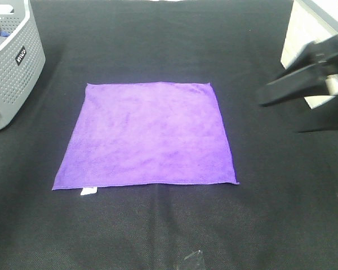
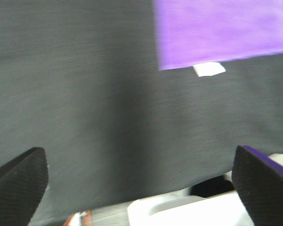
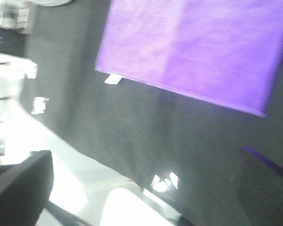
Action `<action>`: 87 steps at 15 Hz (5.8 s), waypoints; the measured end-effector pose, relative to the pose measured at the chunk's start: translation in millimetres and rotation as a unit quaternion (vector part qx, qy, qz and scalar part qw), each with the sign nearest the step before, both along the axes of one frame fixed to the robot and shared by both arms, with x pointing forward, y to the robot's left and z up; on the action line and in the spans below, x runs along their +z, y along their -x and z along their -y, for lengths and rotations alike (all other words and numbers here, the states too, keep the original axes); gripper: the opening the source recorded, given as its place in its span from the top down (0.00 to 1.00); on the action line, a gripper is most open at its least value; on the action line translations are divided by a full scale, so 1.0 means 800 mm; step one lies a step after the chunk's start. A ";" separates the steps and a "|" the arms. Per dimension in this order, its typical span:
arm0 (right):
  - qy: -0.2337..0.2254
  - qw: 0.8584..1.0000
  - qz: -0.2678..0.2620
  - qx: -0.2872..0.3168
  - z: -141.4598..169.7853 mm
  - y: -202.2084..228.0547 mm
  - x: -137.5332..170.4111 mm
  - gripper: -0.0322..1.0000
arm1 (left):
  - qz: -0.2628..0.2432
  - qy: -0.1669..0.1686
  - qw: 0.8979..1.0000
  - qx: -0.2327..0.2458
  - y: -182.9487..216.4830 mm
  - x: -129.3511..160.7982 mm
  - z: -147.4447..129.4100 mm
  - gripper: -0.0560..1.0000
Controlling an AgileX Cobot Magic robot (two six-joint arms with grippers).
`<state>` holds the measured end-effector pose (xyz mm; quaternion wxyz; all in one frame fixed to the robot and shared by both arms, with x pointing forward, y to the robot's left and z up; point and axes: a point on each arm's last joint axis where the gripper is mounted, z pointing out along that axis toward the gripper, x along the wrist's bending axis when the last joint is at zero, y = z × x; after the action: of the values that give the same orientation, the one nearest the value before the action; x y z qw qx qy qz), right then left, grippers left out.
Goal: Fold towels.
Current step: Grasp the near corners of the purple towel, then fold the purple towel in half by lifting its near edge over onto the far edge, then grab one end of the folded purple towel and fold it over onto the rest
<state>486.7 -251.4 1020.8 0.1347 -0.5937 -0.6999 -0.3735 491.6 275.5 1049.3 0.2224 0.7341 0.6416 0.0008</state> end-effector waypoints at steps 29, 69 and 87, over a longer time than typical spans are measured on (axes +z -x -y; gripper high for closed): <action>0.030 0.989 -0.140 -0.027 0.014 -0.088 -0.194 0.06 | -0.107 0.204 0.972 -0.056 -0.099 -0.229 -0.021 0.08; 0.081 0.996 -0.025 0.027 -0.111 -0.223 -0.093 0.96 | 0.071 0.083 0.991 -0.079 -0.189 -0.135 0.066 0.95; 0.111 0.994 0.012 0.015 -0.127 -0.337 -0.151 0.51 | 0.124 0.066 0.988 -0.066 -0.308 -0.192 0.070 0.82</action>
<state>756.2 -149.9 900.3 0.0654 -0.5902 -0.7471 -0.2989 738.2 219.2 895.5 0.3473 0.7530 0.5578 0.0350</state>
